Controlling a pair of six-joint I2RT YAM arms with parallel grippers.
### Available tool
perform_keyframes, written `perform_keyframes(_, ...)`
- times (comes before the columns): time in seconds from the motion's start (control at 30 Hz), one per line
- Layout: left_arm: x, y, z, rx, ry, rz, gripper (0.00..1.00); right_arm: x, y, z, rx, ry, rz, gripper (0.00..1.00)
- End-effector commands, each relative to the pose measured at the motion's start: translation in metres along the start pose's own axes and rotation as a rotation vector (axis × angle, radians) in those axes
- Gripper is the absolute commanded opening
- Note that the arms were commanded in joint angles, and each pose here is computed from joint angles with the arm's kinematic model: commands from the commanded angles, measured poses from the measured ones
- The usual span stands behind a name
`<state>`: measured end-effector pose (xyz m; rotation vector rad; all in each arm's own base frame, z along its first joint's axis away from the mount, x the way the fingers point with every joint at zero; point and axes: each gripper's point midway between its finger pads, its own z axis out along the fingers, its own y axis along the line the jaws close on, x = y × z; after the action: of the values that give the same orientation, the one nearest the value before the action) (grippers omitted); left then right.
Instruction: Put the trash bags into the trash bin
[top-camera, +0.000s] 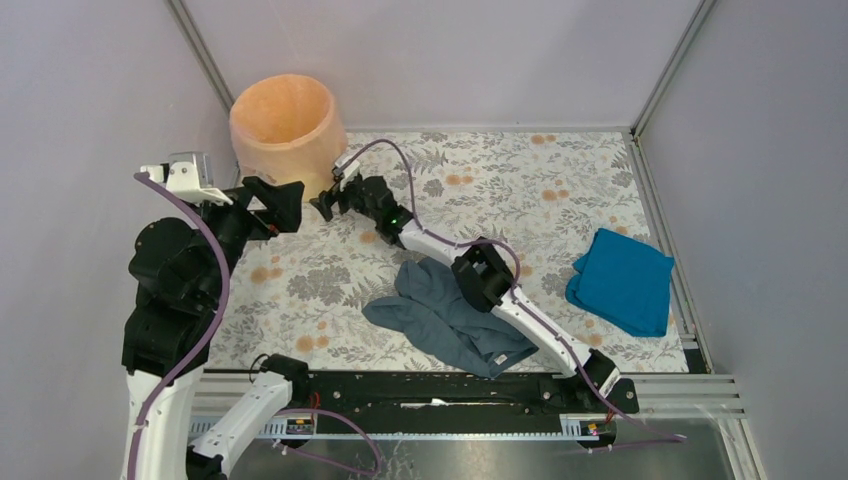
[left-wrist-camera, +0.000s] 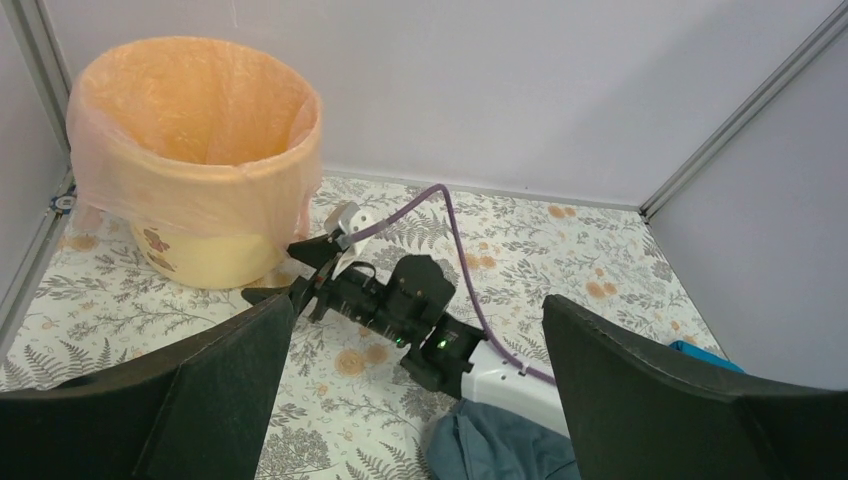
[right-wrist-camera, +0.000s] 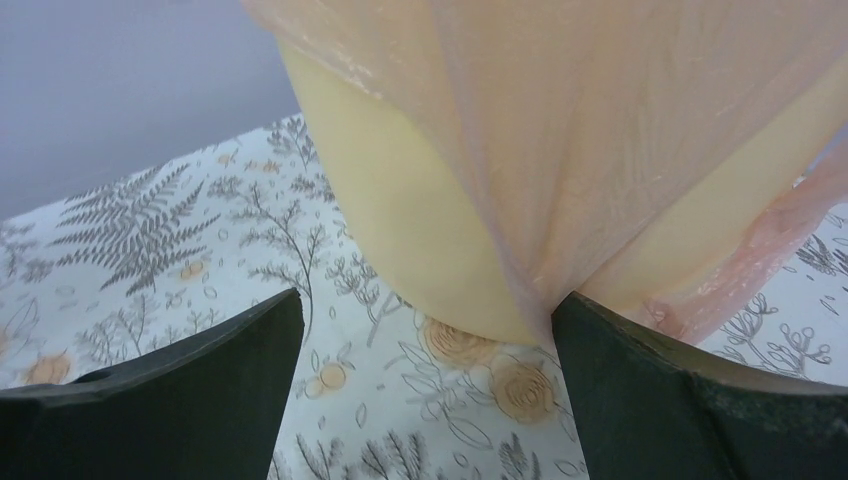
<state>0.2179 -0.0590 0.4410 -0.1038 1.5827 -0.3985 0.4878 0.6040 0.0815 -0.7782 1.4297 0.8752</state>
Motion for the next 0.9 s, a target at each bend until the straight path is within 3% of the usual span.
perform_keyframes(0.0,-0.013,-0.003,-0.001,0.0,-0.022,0.005,0.99,-0.063,0.019,0.012,0.091,-0.262,-0.024,1.0)
perform_keyframes(0.1,-0.011,-0.001,0.001,-0.012,-0.004,0.002,0.99,-0.084,0.018,0.01,0.107,-0.28,0.012,1.0)
perform_keyframes(0.23,-0.008,-0.001,0.003,-0.013,-0.003,-0.023,0.99,-0.115,0.024,-0.012,0.111,-0.173,0.005,1.0)
perform_keyframes(0.27,-0.007,-0.002,0.004,-0.01,-0.004,-0.031,0.99,-0.105,0.024,-0.028,0.124,-0.118,0.009,1.0)
perform_keyframes(0.53,-0.005,-0.012,0.008,0.042,-0.018,-0.081,0.99,-0.145,0.02,-0.164,0.288,0.115,0.064,1.0)
perform_keyframes(0.7,-0.007,-0.026,0.01,0.106,-0.009,-0.126,0.99,-0.184,0.02,-0.225,0.252,0.143,0.108,1.0)
perform_keyframes(0.87,-0.024,-0.042,0.0,0.175,-0.027,-0.147,0.99,-0.23,0.02,-0.289,0.363,0.186,0.128,1.0)
